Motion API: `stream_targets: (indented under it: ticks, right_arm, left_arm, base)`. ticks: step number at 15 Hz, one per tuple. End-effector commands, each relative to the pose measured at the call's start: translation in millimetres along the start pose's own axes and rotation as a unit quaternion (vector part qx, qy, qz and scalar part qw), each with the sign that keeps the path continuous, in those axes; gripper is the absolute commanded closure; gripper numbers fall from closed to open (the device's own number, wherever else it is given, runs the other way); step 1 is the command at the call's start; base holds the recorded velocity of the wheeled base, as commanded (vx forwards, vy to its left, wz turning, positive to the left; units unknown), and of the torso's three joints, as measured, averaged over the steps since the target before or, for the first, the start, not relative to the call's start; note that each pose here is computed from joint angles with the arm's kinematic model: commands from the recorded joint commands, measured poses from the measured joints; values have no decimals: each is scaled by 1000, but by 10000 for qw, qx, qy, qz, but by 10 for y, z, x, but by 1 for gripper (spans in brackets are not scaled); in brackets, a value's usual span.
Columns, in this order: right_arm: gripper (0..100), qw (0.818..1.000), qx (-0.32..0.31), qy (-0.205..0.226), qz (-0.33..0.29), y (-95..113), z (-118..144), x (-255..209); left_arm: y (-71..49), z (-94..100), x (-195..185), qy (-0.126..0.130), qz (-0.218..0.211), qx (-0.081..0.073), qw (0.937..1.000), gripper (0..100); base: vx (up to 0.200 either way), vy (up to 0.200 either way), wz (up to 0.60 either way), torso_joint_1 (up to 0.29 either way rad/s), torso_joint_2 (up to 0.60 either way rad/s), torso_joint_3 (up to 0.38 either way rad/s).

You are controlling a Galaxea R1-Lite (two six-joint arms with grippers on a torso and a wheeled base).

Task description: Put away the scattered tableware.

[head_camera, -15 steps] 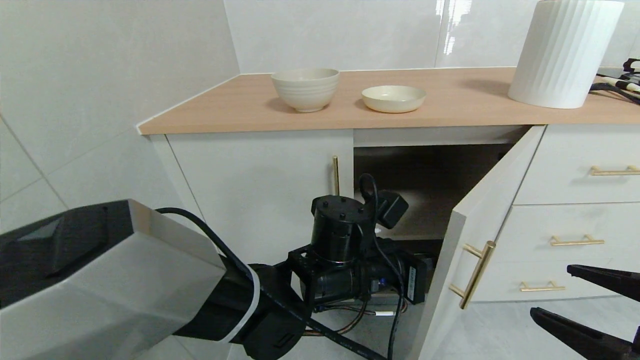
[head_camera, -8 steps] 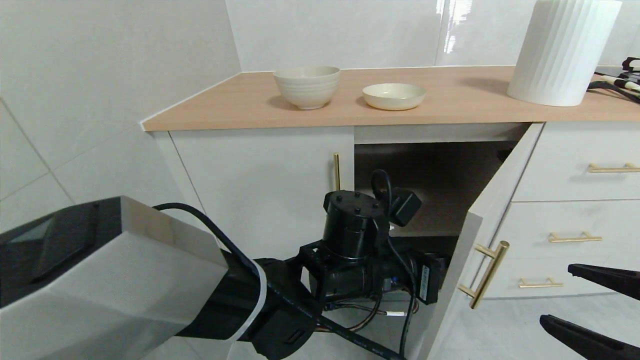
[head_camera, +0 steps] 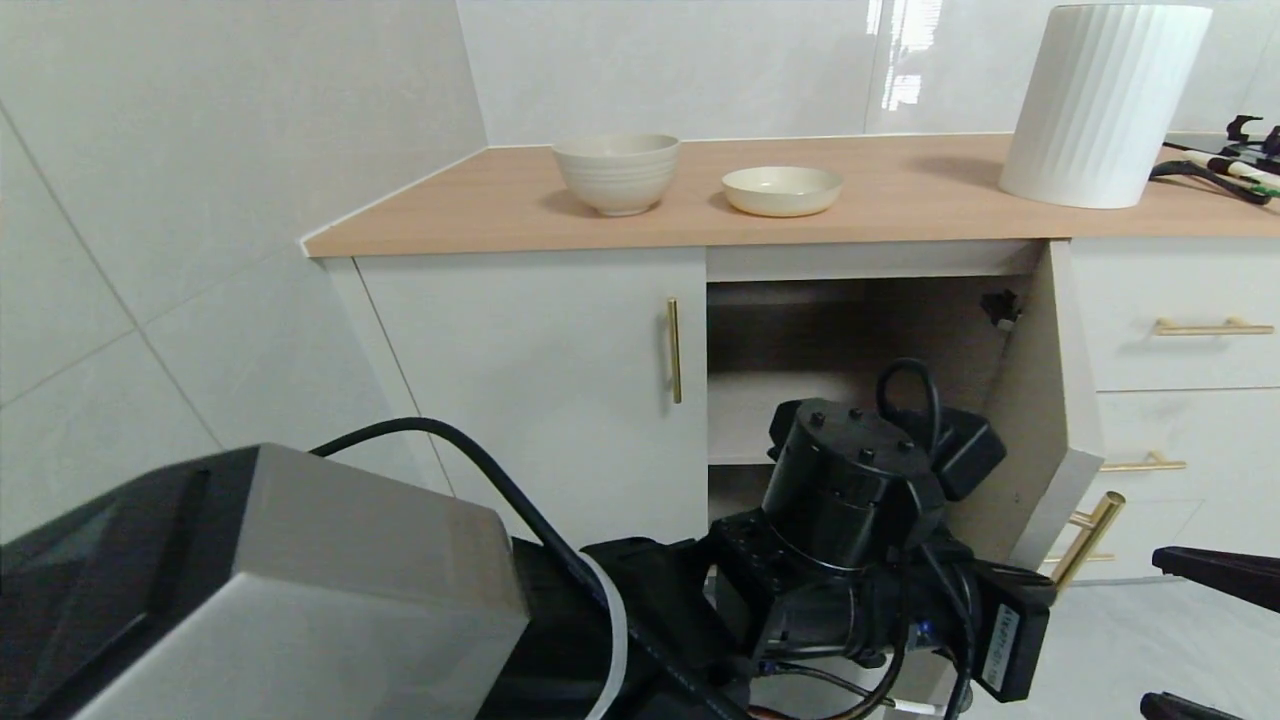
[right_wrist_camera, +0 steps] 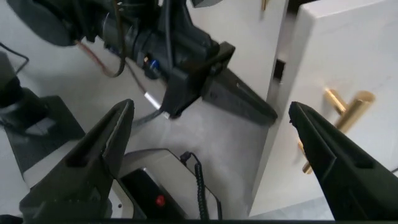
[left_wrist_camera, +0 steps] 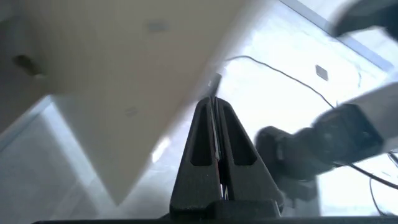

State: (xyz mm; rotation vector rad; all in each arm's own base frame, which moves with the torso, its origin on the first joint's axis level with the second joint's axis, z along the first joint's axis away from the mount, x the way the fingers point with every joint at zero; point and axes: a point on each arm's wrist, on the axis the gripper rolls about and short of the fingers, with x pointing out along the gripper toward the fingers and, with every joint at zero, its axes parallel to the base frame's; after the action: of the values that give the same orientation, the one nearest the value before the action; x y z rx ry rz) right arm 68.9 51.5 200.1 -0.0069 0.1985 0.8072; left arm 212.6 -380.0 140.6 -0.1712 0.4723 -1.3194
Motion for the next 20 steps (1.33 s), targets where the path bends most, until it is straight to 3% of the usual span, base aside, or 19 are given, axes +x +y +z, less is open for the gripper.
stream_targets:
  ticks: [1, 3, 6, 8, 9, 10, 12, 14, 15, 16, 18, 19, 20]
  right_arm:
    - [0, 10000, 36, 4, 11, -1, 4, 7]
    - [0, 10000, 56, -11, 11, 0, 7, 4]
    - [0, 9999, 118, 57, 16, -5, -11, 24]
    - [0, 9999, 146, 79, 23, -8, -12, 37]
    - [0, 9999, 152, 72, 39, -6, -12, 34]
    - [0, 9998, 156, 87, 38, -6, -18, 34]
    - [0, 9998, 157, 95, 38, -7, -18, 37]
    - [0, 9998, 159, 102, 37, -8, -19, 40]
    - [0, 9998, 161, 110, 37, -9, -20, 43]
    - [0, 9998, 166, 132, 36, -11, -22, 53]
    - [0, 9998, 168, 131, 29, -12, -22, 53]
    - [0, 9998, 164, 116, 29, -11, -20, 50]
    - [0, 9998, 164, 116, 29, -11, -21, 46]
  left_arm:
    - [-41, 39, 63, -30, -63, 31, 10000, 100]
    - [-45, 34, 219, 44, -85, 25, 10000, 100]
    - [-35, 78, 292, -64, -153, 83, 9998, 100]
    - [-89, 52, 372, -44, -281, 104, 9995, 100]
    - [-223, 15, 342, 7, -285, 68, 9996, 100]
    - [-423, -71, 81, 213, -197, -167, 9994, 100]
    - [-620, -260, -820, 713, -267, -333, 9965, 100]
    - [-420, -214, -1487, 447, 166, -477, 9977, 100]
    - [-349, -186, -1574, 350, 317, -481, 9977, 100]
    - [-11, -92, -1616, 173, 834, -313, 9959, 100]
    - [534, -30, -1310, 235, 1328, -102, 9908, 100]
    - [700, -44, -1100, 294, 1370, -134, 9900, 100]
    - [792, -71, -910, 337, 1351, -122, 9902, 100]
  base:
    - [0, 0, 0, 0, 0, 0]
    - [0, 0, 0, 0, 0, 0]
    - [0, 0, 0, 0, 0, 0]
    - [0, 0, 0, 0, 0, 0]
    - [0, 0, 0, 0, 0, 0]
    - [0, 0, 0, 0, 0, 0]
    - [0, 0, 0, 0, 0, 0]
    - [0, 0, 0, 0, 0, 0]
    - [0, 0, 0, 0, 0, 0]
    - [0, 0, 0, 0, 0, 0]
    - [0, 0, 0, 0, 0, 0]
    - [0, 0, 0, 0, 0, 0]
    - [0, 0, 0, 0, 0, 0]
